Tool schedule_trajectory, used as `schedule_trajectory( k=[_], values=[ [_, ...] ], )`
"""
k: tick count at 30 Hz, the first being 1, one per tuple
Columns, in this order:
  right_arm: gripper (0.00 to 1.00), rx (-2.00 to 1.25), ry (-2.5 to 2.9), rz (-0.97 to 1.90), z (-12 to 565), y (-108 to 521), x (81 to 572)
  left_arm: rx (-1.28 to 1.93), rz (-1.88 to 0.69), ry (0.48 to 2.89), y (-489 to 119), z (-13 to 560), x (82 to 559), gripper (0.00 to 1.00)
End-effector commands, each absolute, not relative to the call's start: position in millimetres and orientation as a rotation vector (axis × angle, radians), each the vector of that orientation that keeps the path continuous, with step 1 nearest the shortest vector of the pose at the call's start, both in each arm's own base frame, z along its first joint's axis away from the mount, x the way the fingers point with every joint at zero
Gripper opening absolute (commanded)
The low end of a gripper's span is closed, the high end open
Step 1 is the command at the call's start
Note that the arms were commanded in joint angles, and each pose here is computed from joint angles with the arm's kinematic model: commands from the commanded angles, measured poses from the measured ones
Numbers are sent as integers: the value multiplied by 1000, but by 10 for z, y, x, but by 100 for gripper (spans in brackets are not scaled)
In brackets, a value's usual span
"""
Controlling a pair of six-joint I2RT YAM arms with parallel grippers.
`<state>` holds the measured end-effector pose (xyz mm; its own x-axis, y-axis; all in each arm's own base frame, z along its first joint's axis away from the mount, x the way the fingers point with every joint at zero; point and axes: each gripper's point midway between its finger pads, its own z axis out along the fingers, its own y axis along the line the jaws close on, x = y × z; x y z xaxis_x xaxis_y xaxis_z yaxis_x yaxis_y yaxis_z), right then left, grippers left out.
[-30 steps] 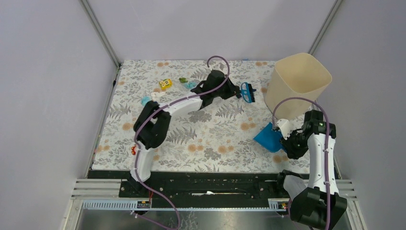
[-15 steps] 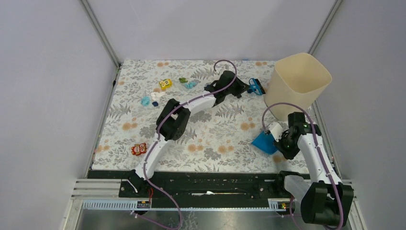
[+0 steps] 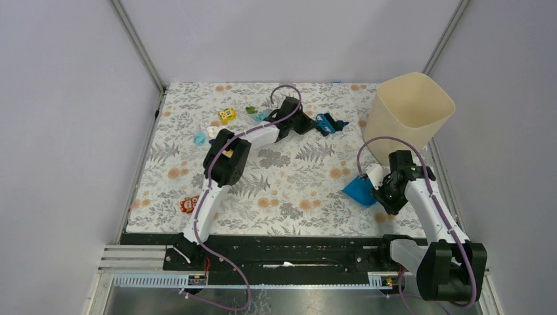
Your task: Sweep away the paper scraps from the table
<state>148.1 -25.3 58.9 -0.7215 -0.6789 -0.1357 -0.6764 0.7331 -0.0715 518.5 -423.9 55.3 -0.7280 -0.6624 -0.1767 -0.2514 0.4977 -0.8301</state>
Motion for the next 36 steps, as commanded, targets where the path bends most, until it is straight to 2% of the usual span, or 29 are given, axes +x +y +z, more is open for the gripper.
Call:
schedule_trajectory(
  k=[1,5,11,16,22,31,36],
  values=[
    [0,-1092,2728,-65,678,-194,1666,-615,-1152,2272,-4099,1112,4926,0],
    [0,-1113,2717,-46,676,-139,1685,-574,-1061,2321,-3740,1154,4578,0],
    [0,-1186,2704,-32,610,-112,1658,-520,-1039,2437,-3280,1041,3665,0],
    [0,-1246,2696,-57,581,-152,1644,-290,-995,2466,-3060,1498,3186,0],
    [0,-1291,2696,-69,548,-153,1718,67,-680,2514,-2803,2063,3243,0],
    [0,-1337,2754,-180,589,-127,1935,287,-87,2640,-2430,1964,3656,0],
    [0,-1389,2761,-207,539,-44,1971,352,46,2665,-2429,1768,3797,0]
  ],
)
